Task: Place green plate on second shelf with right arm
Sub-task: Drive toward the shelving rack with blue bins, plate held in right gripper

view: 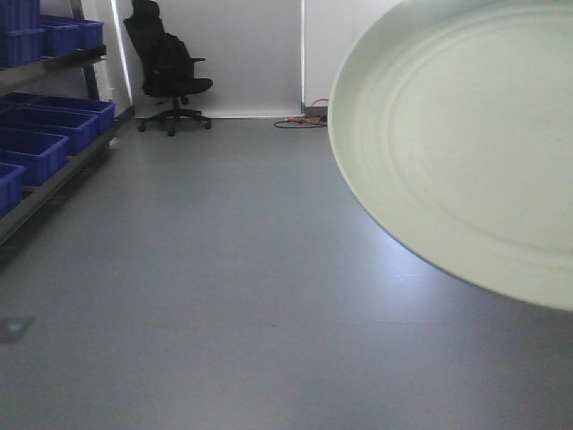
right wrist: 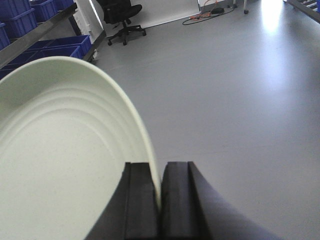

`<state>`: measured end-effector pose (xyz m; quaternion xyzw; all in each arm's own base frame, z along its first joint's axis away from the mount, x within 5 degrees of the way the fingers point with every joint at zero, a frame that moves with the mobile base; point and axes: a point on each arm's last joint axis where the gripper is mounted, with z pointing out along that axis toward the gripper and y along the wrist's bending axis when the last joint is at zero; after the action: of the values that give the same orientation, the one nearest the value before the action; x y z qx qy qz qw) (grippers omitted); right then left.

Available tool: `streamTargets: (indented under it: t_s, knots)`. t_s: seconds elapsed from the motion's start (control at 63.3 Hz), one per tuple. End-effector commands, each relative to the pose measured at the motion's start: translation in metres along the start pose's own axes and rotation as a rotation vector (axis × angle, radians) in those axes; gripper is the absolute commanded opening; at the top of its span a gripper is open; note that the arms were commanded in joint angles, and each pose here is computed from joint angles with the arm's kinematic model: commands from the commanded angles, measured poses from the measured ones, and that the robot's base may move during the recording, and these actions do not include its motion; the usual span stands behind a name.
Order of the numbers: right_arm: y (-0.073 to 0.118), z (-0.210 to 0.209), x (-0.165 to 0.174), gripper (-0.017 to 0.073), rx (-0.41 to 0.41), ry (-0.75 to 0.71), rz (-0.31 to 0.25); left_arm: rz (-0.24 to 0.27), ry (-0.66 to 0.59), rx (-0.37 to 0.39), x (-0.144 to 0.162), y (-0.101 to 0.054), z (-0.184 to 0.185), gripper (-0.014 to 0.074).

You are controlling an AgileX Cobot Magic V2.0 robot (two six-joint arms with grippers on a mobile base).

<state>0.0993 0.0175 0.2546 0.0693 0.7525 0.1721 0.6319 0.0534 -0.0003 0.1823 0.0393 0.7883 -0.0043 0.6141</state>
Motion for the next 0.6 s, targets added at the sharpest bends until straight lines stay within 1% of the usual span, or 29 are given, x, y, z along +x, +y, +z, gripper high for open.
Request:
streamTargets:
  t_s: [0.0, 0.585]
  knots:
    - [0.0071, -0.0017, -0.0203, 0.0054, -0.047, -0.138, -0.001, -0.002, -0.041, 0.014, 0.0071, -0.0017, 0.0027, 0.0125]
    - [0.0071, -0.0017, -0.0203, 0.0054, -0.047, -0.138, -0.001, -0.002, -0.041, 0.014, 0.0071, -0.0017, 0.0027, 0.0125]
